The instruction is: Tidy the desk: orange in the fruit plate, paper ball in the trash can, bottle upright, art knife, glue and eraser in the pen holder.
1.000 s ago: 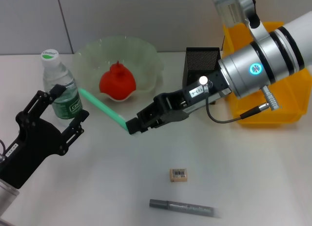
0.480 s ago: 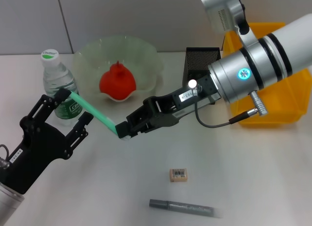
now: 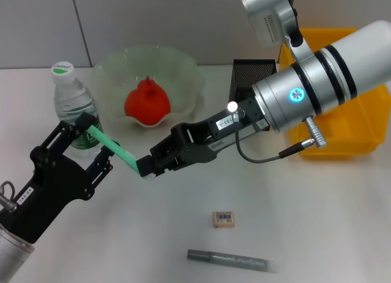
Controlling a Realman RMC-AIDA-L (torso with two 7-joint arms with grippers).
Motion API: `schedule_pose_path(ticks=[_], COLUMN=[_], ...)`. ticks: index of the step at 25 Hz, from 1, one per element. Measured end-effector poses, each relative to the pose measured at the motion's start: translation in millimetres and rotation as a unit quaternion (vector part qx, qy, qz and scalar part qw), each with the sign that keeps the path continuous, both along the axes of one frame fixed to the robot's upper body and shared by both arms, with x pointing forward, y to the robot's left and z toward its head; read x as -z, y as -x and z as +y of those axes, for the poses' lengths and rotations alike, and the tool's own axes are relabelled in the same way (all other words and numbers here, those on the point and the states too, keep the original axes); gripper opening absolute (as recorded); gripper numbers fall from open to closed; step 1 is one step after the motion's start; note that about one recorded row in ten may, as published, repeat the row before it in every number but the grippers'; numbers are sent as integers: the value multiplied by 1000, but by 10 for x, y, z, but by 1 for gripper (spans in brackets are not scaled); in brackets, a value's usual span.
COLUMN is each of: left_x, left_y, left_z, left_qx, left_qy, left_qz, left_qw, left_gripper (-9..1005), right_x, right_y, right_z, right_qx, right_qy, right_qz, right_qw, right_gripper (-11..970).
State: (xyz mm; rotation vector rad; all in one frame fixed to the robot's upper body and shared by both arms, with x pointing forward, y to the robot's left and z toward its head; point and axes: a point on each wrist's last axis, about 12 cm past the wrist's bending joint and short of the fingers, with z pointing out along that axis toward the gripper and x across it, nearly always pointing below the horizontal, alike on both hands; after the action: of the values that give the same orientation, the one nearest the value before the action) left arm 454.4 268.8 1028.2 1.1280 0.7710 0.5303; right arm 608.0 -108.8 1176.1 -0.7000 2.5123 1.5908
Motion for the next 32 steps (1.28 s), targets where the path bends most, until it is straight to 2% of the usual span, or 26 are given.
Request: schedule_pose_path(ticks=[11,24,29,32], left_x=[1,17,18,23], left_y=[-16,17,21,29], left_z=[-69,-59,-58,-66], left_qx=[-4,-19,-22,-23], left_qy=[-15,-32,-36,-41], left_qz=[-15,-28,-31,-35], left_qw=[1000,999,999,998], left_gripper=[648,593,481,481], right_x=[54,80,108,104], right_y=[16,27,44,45], right_z=[16,-20,-13,-4], right_qx=[3,14,16,17], right_qy=[1,-5,-9,-14], right_qz=[15,27,39,41], right_qw=[1000,1000,999,999], right_gripper=[184,184,184,184])
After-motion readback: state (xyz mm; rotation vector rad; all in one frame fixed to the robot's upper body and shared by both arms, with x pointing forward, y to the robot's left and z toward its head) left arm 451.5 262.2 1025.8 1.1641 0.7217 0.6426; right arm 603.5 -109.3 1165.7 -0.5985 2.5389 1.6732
